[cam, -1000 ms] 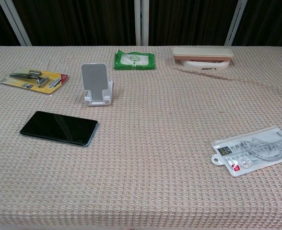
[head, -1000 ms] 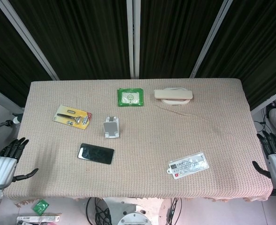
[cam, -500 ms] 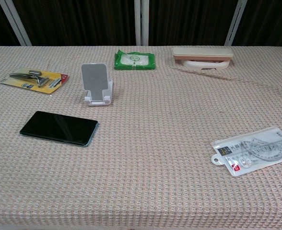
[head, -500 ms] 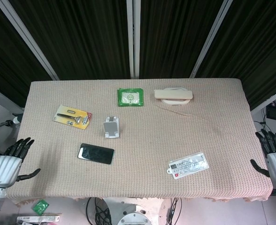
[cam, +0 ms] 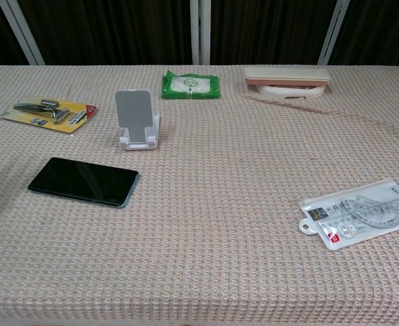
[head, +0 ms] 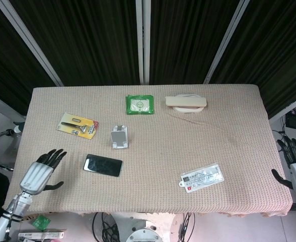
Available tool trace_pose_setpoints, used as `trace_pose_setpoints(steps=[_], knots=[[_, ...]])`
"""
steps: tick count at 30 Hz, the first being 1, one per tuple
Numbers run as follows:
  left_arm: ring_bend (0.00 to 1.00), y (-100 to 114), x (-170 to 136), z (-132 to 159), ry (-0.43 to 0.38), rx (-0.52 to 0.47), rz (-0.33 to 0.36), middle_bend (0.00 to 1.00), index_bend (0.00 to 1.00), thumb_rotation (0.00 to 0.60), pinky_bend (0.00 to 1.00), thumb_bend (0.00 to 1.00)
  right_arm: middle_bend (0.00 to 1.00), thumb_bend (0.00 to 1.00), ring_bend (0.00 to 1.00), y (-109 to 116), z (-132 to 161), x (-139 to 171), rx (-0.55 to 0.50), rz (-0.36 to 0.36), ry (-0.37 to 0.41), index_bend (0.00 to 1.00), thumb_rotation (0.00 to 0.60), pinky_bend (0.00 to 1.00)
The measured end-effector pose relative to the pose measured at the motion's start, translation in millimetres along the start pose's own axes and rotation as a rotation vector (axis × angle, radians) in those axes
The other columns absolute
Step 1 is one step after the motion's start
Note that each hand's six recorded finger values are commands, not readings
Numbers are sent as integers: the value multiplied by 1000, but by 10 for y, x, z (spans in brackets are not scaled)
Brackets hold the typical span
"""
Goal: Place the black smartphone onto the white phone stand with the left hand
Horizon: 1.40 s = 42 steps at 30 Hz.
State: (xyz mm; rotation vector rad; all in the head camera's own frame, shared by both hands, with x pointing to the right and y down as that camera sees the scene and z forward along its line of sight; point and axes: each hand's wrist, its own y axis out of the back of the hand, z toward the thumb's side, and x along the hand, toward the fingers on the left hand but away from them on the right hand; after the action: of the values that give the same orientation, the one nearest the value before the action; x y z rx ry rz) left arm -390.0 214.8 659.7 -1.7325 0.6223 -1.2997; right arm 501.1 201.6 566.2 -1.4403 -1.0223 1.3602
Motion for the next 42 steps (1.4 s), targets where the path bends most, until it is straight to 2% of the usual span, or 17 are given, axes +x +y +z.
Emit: trace_pose_setpoints(steps=[6,10,13,18,21,29,42], knots=[[75,-141,270,309,-61,37,-89,56,51,484,238,114,0,154,0,8,-78,42,-4,-2,-18,0,600,0],[75,-192,439,500,-84,17,-129,56,61,485,238,116,0,153,0,4,-124,55,-6,-1,-26,0,600,0],[75,-204,582,638,-109,13,-138,56,64,507,239,118,0,154,0,9,-128,59,-4,-3,-23,0,600,0],[75,-240,770,803,-144,37,-146,56,74,581,238,124,0,154,0,20,-129,70,-6,-10,-23,0,600,0],[75,-257,832,857,-160,55,-151,56,88,600,238,124,0,154,0,27,-143,73,-4,-12,-28,0,600,0],[75,-239,930,920,-175,65,-163,56,167,600,238,135,0,154,0,34,-136,48,-4,-13,-23,0,600,0],[75,-131,1078,1039,-198,81,-202,56,194,600,238,146,0,155,0,45,-155,51,4,-9,-29,0,600,0]])
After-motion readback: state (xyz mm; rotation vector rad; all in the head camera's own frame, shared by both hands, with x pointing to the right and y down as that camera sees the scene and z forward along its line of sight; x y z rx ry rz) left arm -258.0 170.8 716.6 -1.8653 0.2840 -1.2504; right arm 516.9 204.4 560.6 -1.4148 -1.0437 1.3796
